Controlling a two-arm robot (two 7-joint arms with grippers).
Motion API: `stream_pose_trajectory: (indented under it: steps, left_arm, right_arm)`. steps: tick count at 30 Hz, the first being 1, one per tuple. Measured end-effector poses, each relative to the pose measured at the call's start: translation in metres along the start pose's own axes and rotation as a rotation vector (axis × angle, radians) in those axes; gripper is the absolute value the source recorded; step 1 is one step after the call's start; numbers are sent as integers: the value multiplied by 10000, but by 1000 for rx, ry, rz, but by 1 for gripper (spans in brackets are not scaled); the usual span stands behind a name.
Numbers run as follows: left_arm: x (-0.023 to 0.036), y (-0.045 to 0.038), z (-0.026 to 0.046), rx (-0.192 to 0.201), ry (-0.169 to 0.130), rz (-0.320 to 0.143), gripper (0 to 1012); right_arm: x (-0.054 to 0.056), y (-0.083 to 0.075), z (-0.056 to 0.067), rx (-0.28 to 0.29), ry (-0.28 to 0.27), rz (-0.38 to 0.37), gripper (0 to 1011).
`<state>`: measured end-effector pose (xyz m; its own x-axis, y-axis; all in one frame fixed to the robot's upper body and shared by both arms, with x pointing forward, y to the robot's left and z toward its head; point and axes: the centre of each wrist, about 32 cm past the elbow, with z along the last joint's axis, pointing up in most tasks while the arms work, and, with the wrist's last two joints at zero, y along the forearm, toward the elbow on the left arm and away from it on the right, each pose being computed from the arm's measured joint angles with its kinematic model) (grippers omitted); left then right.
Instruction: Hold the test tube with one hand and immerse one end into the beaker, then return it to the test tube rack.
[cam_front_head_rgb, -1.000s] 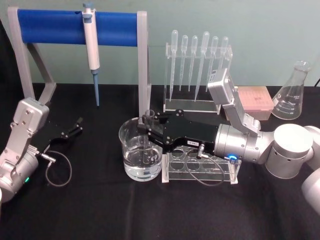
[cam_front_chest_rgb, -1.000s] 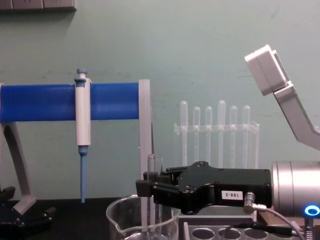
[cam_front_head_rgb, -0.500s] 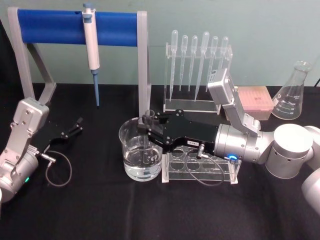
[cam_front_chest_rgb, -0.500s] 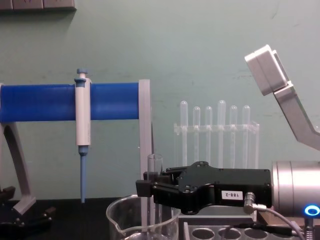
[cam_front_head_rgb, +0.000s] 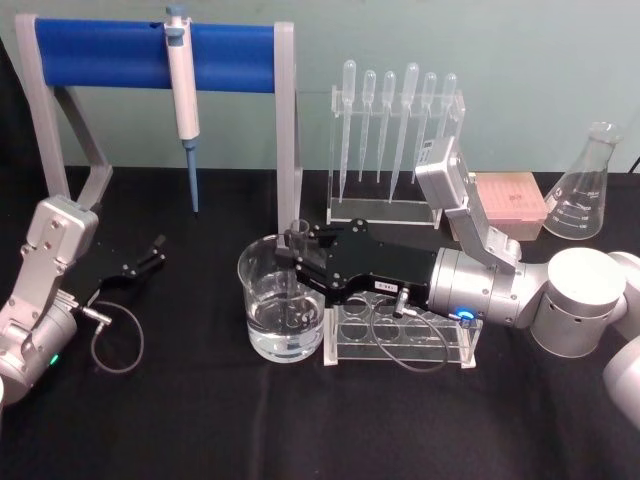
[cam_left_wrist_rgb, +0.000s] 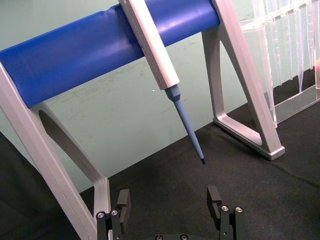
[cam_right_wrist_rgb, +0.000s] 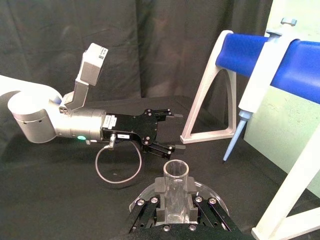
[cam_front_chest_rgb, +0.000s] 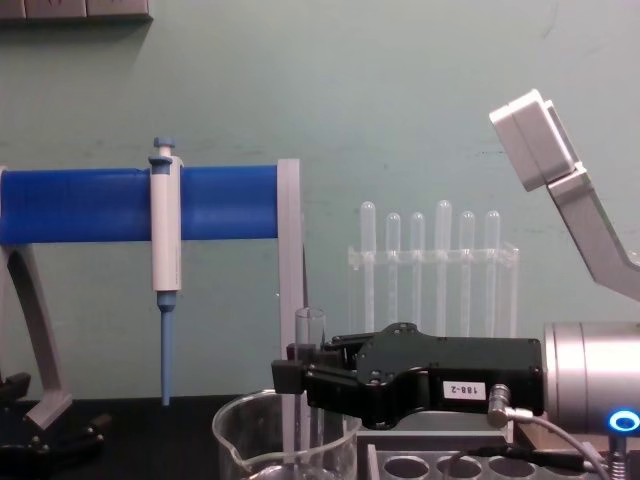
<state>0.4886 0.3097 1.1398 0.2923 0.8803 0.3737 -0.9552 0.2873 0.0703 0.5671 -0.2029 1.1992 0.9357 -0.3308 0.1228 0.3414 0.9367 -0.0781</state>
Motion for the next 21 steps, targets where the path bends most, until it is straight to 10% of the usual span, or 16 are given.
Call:
stream_pose_trajectory:
  steps: [21]
  left_arm:
    - [0,0,0,0,0,0,1000]
  right_arm:
    - [0,0,0,0,0,0,242]
